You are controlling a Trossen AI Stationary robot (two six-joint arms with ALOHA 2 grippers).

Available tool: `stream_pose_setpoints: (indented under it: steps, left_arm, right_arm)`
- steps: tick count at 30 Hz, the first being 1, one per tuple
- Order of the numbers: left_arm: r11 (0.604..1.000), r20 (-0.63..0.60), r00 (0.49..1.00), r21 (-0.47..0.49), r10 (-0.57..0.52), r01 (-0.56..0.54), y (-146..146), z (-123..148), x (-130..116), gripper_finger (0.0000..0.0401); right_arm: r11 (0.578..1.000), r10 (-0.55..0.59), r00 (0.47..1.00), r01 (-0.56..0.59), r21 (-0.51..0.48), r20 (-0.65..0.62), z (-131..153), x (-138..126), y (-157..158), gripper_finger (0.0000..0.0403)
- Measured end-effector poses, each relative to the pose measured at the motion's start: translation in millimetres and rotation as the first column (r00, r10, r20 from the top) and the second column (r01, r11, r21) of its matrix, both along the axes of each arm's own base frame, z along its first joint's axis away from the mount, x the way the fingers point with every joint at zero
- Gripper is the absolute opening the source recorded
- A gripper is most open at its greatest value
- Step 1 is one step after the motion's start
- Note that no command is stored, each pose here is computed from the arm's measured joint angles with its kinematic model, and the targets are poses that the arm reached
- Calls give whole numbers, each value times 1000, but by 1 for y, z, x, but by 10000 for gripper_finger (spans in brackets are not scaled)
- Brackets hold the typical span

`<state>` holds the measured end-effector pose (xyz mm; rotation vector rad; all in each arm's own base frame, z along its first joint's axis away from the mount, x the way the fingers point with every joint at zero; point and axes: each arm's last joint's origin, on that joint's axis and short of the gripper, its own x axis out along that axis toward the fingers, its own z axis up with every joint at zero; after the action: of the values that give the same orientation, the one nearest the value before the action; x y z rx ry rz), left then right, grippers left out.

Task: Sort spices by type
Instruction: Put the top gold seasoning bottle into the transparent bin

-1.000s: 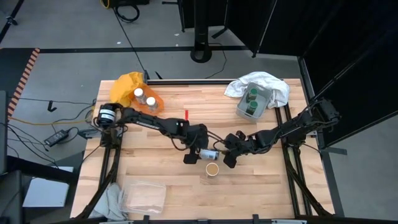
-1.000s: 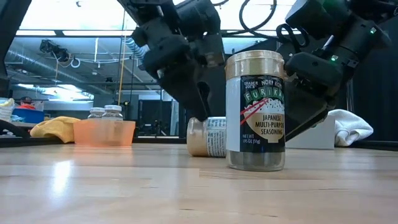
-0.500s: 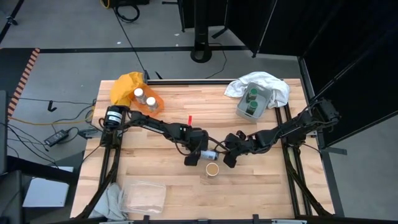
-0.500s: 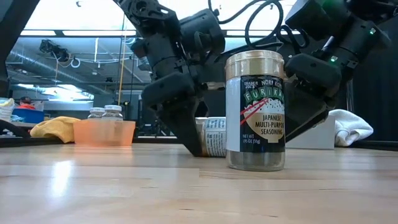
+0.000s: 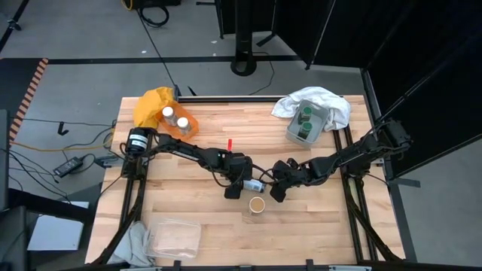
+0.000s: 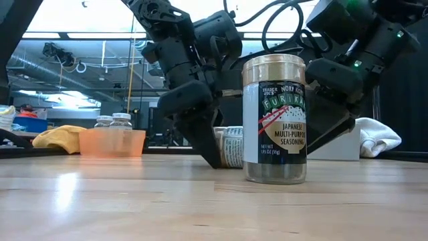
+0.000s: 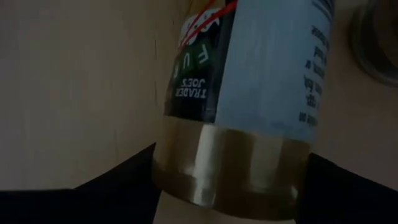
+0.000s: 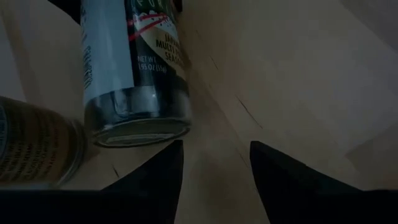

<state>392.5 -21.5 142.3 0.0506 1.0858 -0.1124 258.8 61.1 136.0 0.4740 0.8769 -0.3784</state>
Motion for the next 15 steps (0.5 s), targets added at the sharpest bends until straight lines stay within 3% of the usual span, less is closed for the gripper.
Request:
stream_pose_setpoints:
  steps: [15]
  left_arm:
    - [996, 12, 996, -1, 91, -91, 10, 39, -16, 280]
  right_arm:
    - [999, 5, 998, -3, -44, 60, 19, -5, -3, 194]
